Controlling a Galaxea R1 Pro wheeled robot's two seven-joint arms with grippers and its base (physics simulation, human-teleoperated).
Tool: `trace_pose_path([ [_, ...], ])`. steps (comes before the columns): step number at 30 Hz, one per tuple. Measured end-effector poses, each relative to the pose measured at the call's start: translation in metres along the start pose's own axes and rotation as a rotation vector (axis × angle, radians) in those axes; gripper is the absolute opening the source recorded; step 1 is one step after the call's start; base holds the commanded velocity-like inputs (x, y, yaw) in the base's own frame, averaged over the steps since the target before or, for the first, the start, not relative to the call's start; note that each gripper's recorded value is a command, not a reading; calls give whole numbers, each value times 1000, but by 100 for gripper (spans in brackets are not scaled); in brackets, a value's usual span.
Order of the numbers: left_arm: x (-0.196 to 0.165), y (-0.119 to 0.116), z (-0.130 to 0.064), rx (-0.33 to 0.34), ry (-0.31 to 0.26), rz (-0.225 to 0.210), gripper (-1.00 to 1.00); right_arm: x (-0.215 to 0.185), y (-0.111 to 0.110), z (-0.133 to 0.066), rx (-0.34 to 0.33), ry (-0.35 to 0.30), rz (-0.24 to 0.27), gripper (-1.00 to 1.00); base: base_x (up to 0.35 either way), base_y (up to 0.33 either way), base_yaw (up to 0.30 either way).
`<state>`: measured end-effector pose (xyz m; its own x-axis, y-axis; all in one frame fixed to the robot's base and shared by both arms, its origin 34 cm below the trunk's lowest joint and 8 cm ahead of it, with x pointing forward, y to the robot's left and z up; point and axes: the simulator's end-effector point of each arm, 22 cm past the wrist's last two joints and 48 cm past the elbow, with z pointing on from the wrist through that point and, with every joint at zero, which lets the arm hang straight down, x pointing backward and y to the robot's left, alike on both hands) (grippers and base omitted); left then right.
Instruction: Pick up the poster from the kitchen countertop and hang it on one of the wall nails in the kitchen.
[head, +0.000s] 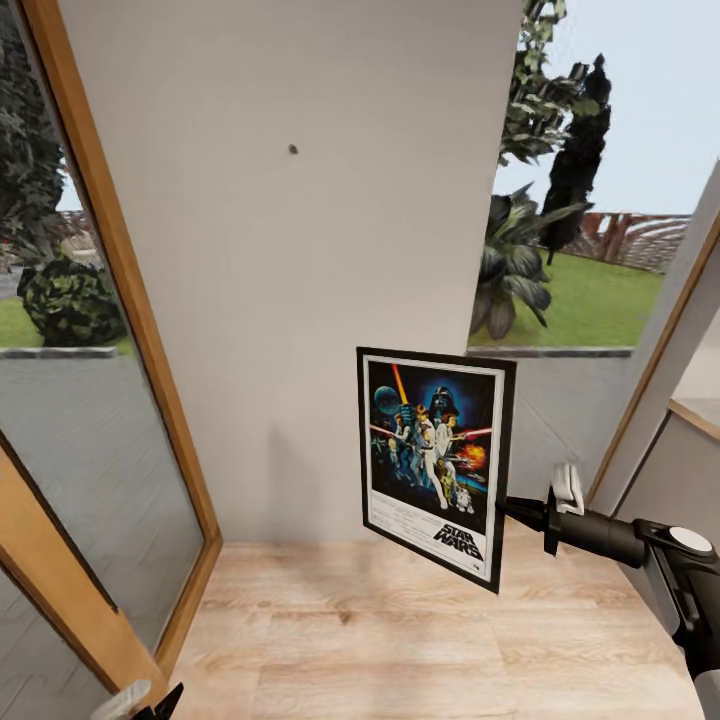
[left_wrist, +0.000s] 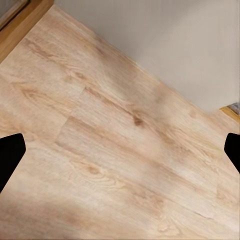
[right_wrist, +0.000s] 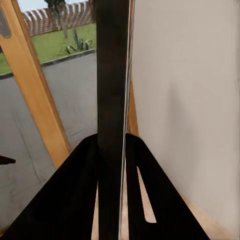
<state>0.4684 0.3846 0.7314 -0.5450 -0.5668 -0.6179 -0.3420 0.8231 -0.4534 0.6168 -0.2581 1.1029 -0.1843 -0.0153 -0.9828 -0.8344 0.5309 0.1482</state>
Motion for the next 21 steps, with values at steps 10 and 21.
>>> trace_pose_path([
  [10, 4, -2, 0, 3, 7, 4, 100, -4, 27, 30, -84, 45, 8, -100, 73, 0, 0],
  [21, 37, -8, -4, -7, 53, -18, 100, -115, 57, 74, -145, -14, 18, -100, 0, 0, 0],
])
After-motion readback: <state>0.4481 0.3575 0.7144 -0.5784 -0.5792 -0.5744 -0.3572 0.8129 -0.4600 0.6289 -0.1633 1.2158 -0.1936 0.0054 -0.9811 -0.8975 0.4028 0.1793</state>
